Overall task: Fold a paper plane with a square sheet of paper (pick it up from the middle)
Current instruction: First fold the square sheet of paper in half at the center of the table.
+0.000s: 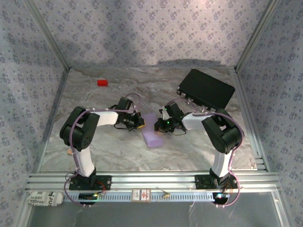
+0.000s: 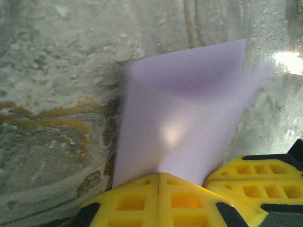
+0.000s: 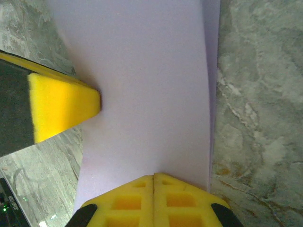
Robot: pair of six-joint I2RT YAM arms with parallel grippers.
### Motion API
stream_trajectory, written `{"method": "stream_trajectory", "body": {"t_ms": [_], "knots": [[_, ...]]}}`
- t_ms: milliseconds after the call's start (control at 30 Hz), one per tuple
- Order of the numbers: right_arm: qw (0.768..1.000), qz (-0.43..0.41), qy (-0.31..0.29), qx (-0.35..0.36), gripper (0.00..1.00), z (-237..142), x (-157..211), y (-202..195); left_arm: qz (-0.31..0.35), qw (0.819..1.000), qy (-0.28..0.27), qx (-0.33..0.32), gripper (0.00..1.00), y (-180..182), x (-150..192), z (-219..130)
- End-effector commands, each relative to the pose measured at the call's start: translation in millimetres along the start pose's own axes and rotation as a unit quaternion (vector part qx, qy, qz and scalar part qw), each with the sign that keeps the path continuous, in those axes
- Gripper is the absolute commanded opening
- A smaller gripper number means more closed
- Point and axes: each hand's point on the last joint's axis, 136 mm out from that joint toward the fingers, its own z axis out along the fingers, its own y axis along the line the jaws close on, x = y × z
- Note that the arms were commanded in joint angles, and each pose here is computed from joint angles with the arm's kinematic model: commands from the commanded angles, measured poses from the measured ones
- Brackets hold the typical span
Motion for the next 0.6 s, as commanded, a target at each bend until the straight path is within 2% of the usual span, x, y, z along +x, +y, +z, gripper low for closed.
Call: {"method": "stream_trajectory", "body": {"t_ms": [0, 167, 367, 567], "knots": [[0.996, 0.038, 0.043, 0.075, 0.00, 0, 32, -38, -0.002, 0.998, 0.000, -0.059, 0.00, 29, 1, 2], [0.995, 0.039, 0.041, 0.077, 0.00, 0, 32, -39, 0.007, 0.999, -0.003, -0.054, 0.00, 19, -7, -2], [0.995, 0.038, 0.040, 0.078, 0.00, -1, 30, -39, 0.048, 0.999, -0.008, 0.005, 0.01, -21, -19, -11], [0.995, 0.038, 0.039, 0.080, 0.00, -1, 30, -39, 0.059, 0.998, 0.001, -0.003, 0.01, -16, -25, -4]]}}
